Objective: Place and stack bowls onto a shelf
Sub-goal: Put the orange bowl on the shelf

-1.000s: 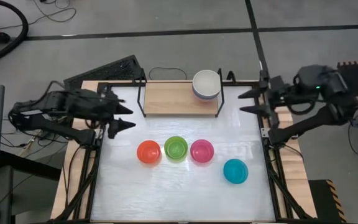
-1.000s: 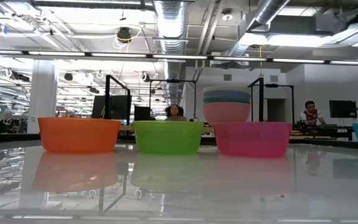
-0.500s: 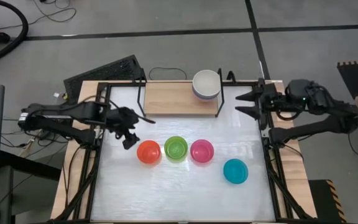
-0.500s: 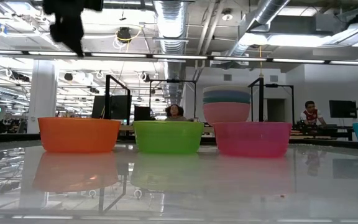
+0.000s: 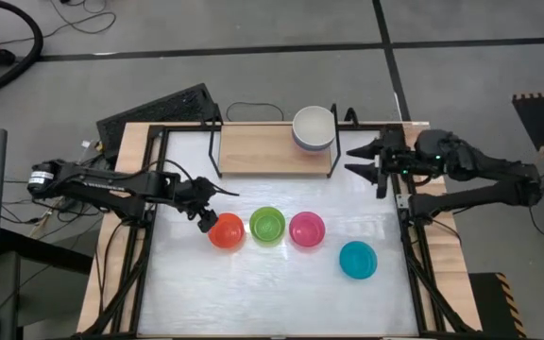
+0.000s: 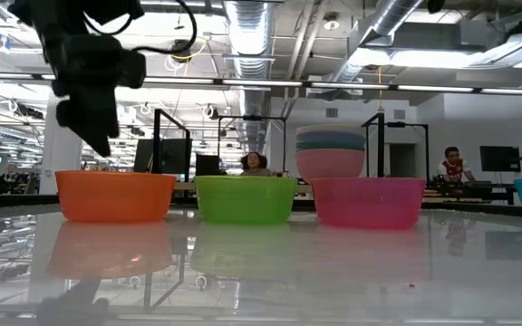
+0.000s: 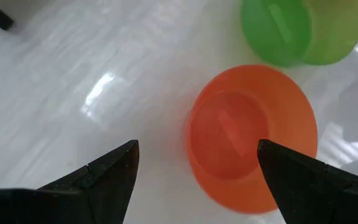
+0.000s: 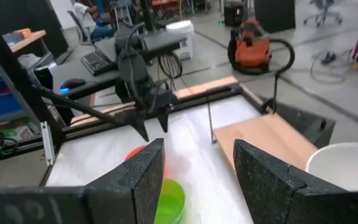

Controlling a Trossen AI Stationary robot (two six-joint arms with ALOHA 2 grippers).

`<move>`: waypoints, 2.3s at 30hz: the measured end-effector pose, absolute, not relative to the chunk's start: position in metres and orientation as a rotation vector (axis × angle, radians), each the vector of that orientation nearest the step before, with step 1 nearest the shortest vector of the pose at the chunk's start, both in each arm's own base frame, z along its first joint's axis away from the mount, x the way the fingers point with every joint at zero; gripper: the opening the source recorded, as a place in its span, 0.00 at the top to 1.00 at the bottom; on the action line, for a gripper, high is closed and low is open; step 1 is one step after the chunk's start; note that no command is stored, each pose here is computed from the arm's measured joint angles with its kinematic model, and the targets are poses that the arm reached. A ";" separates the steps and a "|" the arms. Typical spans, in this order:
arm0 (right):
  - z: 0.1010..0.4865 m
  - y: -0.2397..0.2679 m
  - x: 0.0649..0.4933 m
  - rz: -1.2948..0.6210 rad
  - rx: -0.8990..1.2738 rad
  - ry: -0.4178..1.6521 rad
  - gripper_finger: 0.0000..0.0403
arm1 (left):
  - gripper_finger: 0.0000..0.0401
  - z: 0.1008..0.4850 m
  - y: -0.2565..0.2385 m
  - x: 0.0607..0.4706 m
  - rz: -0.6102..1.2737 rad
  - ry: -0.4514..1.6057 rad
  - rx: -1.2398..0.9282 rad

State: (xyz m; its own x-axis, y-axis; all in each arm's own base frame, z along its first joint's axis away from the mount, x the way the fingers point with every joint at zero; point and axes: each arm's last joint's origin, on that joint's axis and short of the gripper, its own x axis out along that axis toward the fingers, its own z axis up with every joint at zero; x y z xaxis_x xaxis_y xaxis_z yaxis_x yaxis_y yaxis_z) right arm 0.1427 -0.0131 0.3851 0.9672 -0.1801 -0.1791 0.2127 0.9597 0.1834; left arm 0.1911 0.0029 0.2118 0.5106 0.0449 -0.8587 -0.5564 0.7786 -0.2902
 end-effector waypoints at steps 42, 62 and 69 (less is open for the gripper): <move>0.358 -0.019 0.192 -0.337 0.346 0.288 0.46 | 1.00 0.203 0.006 0.227 0.564 1.021 -0.602; 0.361 -0.026 0.294 -0.294 0.159 0.158 0.46 | 1.00 0.298 0.021 0.227 0.958 0.604 -0.281; 0.376 -0.029 0.331 -0.285 -0.003 0.230 0.46 | 1.00 0.311 0.026 0.228 1.011 0.564 -0.149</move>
State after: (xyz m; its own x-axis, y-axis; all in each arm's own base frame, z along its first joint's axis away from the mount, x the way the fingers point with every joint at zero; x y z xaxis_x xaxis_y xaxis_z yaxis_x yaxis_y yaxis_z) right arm 0.3306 -0.0286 0.3761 0.9337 -0.2788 -0.2246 0.2782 0.9599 -0.0350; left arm 0.2279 0.0259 0.3112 0.4027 0.7594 -0.5110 -0.8341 0.5344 0.1369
